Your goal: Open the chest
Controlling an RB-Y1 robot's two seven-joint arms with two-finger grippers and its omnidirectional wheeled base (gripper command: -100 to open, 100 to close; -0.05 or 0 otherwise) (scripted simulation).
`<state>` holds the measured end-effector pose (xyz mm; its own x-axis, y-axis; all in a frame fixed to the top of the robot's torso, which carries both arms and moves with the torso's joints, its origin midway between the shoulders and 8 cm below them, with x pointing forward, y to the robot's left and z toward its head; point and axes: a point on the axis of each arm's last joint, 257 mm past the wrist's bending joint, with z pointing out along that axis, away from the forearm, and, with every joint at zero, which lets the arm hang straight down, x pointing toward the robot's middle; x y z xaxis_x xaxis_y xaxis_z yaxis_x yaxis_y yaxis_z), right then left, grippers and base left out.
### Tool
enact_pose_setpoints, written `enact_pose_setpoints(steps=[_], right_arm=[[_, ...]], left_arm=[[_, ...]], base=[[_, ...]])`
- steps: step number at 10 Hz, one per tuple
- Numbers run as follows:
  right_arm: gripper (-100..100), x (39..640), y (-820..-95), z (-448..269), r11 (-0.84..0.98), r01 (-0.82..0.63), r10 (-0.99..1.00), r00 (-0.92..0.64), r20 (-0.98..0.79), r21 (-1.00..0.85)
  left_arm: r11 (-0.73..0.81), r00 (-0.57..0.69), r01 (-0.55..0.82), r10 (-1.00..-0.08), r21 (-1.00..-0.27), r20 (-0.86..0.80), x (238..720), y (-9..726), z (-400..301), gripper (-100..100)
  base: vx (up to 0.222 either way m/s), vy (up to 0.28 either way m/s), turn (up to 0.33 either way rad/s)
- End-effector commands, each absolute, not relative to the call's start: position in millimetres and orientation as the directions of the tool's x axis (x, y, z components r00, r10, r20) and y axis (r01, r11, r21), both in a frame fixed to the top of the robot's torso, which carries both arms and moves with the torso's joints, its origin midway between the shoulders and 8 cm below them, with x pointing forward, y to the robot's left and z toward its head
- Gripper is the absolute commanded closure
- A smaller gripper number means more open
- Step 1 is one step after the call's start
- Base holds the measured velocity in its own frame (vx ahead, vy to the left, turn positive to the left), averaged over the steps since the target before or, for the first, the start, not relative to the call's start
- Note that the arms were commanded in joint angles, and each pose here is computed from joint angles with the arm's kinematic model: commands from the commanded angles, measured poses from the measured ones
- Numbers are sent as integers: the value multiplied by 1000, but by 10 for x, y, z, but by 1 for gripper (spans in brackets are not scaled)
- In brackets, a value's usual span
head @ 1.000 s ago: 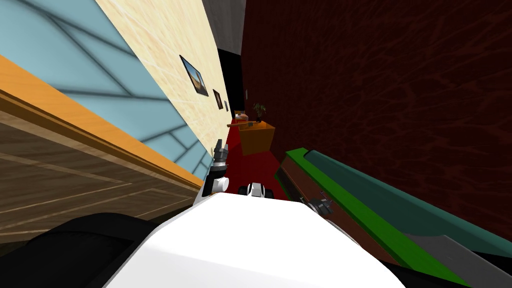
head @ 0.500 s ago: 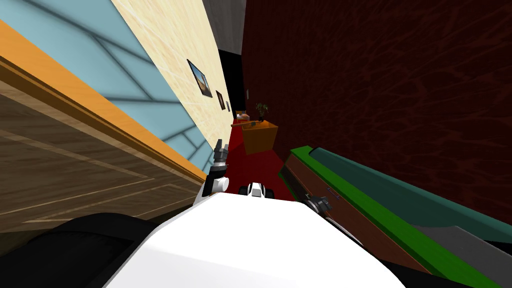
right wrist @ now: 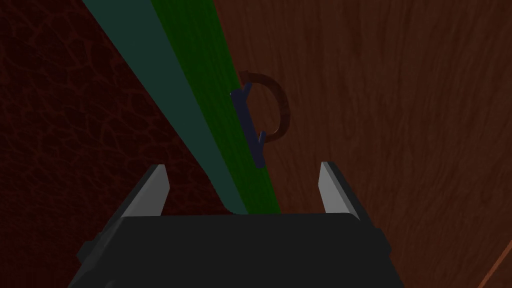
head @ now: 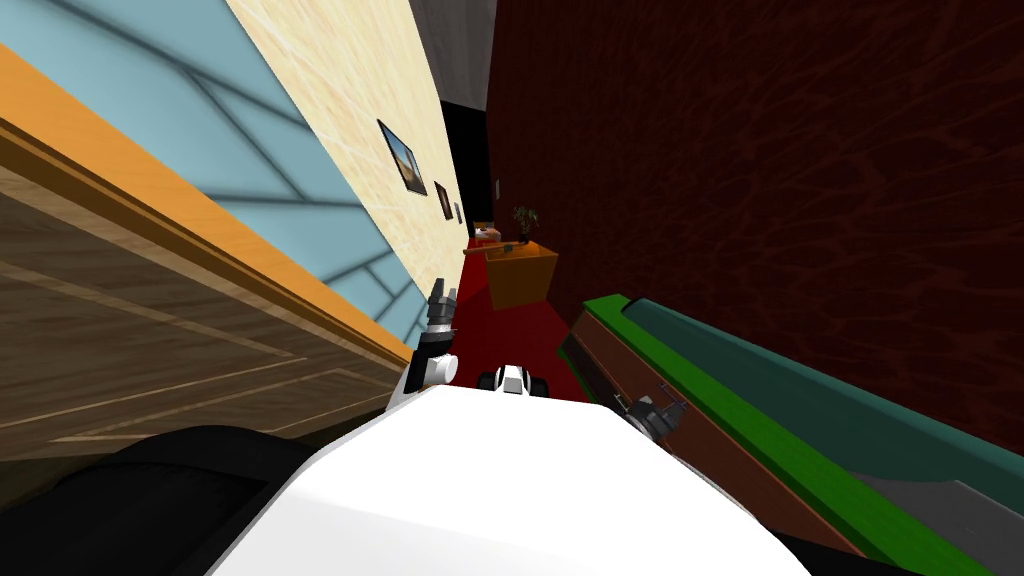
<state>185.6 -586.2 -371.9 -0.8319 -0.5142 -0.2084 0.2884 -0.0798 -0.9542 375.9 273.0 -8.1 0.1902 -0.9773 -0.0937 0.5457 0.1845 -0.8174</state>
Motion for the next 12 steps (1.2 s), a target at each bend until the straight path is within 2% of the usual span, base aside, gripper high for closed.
enact_pose_setpoints(steps=[1, 12], right_arm=[[-100, 1742, -5889, -3659, -112, 242, -582, -802, -134, -964], [-100, 1148, -5844, -3580, -199, 34, -798, -585, 142, -979]], left_arm=[[184, 190, 546, -977, -817, -94, 3759, 2729, -81, 0], [184, 190, 546, -977, -817, -94, 3760, 2729, -80, 0]], base=[[54, -35, 41], [48, -32, 35]])
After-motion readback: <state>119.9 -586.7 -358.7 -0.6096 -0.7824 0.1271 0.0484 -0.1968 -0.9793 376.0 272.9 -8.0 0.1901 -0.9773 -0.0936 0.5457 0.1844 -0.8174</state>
